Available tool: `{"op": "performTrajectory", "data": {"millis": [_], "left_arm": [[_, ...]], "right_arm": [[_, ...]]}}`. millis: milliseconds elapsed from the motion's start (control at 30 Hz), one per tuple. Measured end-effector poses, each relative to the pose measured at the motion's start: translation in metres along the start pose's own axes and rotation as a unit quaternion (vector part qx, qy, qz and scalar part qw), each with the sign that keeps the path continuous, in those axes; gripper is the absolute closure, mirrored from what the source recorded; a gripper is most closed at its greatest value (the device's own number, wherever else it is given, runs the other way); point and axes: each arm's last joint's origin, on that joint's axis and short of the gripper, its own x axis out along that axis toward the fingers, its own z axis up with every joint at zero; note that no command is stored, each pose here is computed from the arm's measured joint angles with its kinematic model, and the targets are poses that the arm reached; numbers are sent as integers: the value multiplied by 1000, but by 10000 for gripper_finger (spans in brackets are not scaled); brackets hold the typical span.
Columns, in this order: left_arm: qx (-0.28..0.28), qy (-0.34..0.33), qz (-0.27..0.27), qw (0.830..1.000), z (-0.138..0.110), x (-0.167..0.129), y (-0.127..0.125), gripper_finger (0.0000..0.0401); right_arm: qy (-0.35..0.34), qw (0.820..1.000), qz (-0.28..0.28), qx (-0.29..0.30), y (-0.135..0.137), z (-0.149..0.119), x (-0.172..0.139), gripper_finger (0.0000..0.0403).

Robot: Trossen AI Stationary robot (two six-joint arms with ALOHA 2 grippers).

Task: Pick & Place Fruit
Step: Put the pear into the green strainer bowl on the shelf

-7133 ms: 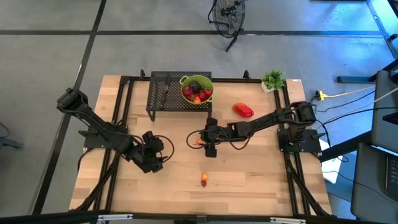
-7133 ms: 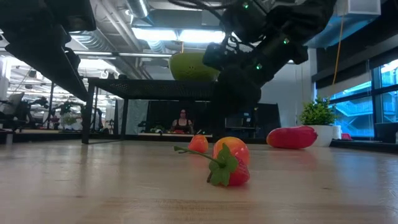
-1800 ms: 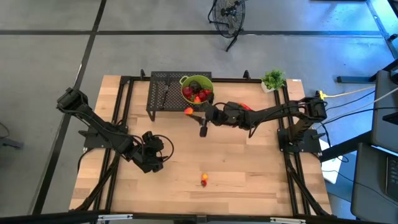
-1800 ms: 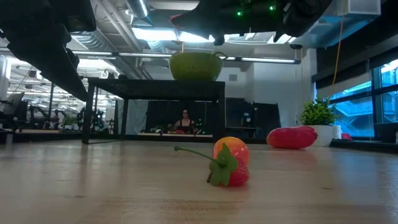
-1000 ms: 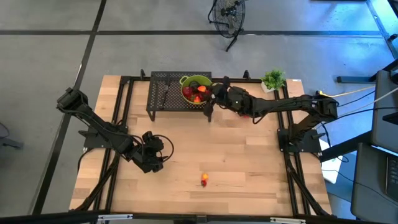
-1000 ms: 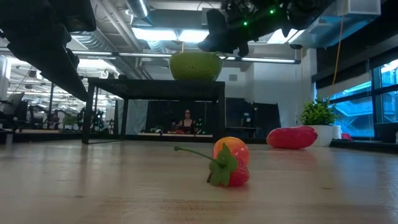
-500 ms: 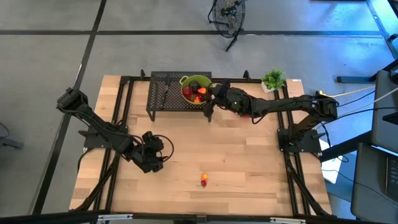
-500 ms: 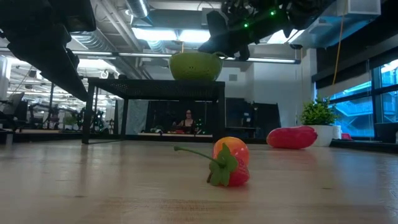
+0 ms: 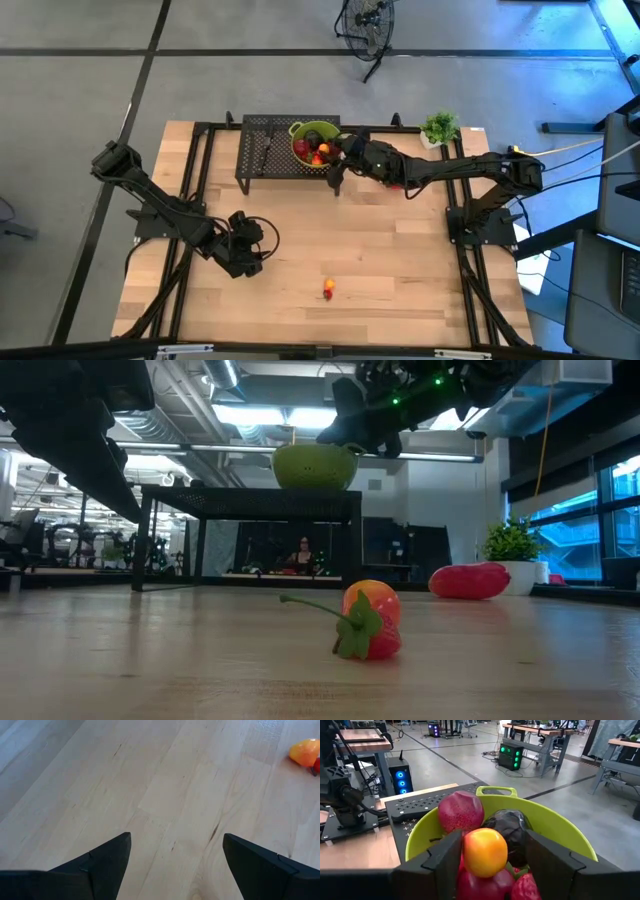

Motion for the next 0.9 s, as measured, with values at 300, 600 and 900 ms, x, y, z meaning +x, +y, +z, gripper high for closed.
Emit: {"op": "performTrajectory", "data": {"millis": [300, 600, 900], "left_arm": [[-3, 0, 0, 1000, 0, 0, 0, 88], [-4, 0, 0, 1000, 0, 0, 0, 88], [-5, -1, -1, 1000, 0, 0, 0, 88]], "right_arm": [[-18, 1000, 1, -5, 0, 8, -5, 164], [-19, 999, 25, -13, 6, 28, -36, 176], [28, 996, 77, -43, 33, 22, -59, 205]]}}
